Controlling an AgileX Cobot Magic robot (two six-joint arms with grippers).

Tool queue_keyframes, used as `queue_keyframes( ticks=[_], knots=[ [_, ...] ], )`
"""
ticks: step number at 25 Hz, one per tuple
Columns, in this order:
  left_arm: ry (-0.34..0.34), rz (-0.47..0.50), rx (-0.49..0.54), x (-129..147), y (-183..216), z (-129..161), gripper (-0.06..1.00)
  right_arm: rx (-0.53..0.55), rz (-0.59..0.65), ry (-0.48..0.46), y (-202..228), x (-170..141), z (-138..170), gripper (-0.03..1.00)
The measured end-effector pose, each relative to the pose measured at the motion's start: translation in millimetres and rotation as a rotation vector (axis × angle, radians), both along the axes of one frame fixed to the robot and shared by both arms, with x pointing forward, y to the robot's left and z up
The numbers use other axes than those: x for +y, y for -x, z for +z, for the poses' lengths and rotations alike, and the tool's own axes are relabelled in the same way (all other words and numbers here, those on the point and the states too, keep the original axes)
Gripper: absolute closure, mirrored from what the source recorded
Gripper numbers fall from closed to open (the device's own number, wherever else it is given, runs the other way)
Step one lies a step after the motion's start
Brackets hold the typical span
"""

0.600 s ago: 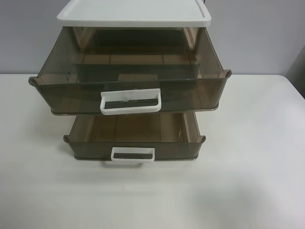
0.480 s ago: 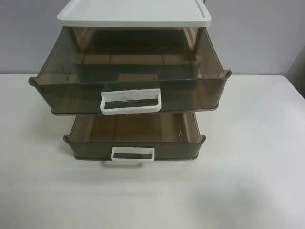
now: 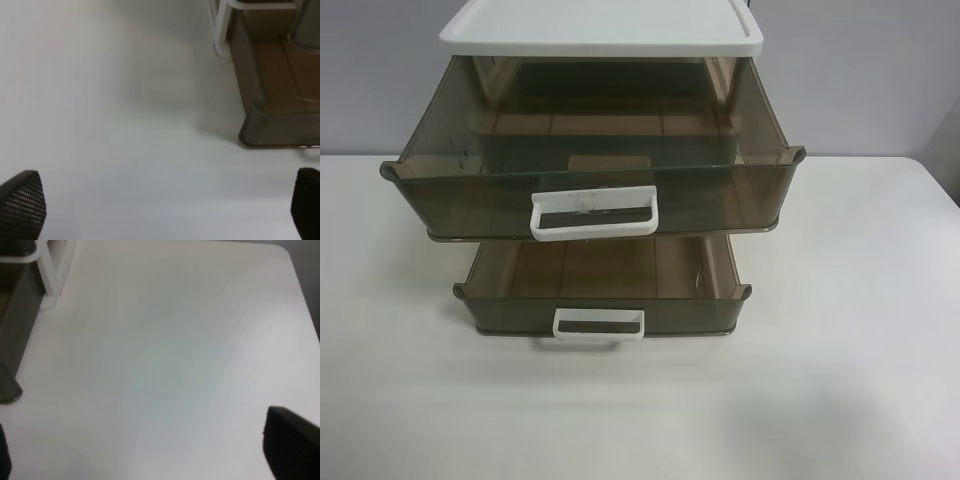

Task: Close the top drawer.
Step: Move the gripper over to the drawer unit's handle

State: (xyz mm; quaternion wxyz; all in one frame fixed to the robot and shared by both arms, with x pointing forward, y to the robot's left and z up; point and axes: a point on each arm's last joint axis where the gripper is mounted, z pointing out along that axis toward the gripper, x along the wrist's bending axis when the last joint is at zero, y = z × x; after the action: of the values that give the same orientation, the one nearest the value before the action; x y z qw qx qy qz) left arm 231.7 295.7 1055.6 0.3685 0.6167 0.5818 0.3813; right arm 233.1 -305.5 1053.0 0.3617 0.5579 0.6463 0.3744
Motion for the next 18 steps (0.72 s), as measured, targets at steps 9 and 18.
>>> queue_keyframes(
  ticks=[9, 18],
  knots=[
    [0.001, -0.001, 0.0, -0.1, 0.0, 0.0, -0.05, 0.083, 0.141, 0.051, -26.4, 13.1, 44.7, -0.03],
    [0.0, 0.0, 0.0, 0.0, 0.0, 0.0, -0.05, 0.174, 0.593, 0.172, -94.8, 70.9, 94.0, -0.03]
  ],
)
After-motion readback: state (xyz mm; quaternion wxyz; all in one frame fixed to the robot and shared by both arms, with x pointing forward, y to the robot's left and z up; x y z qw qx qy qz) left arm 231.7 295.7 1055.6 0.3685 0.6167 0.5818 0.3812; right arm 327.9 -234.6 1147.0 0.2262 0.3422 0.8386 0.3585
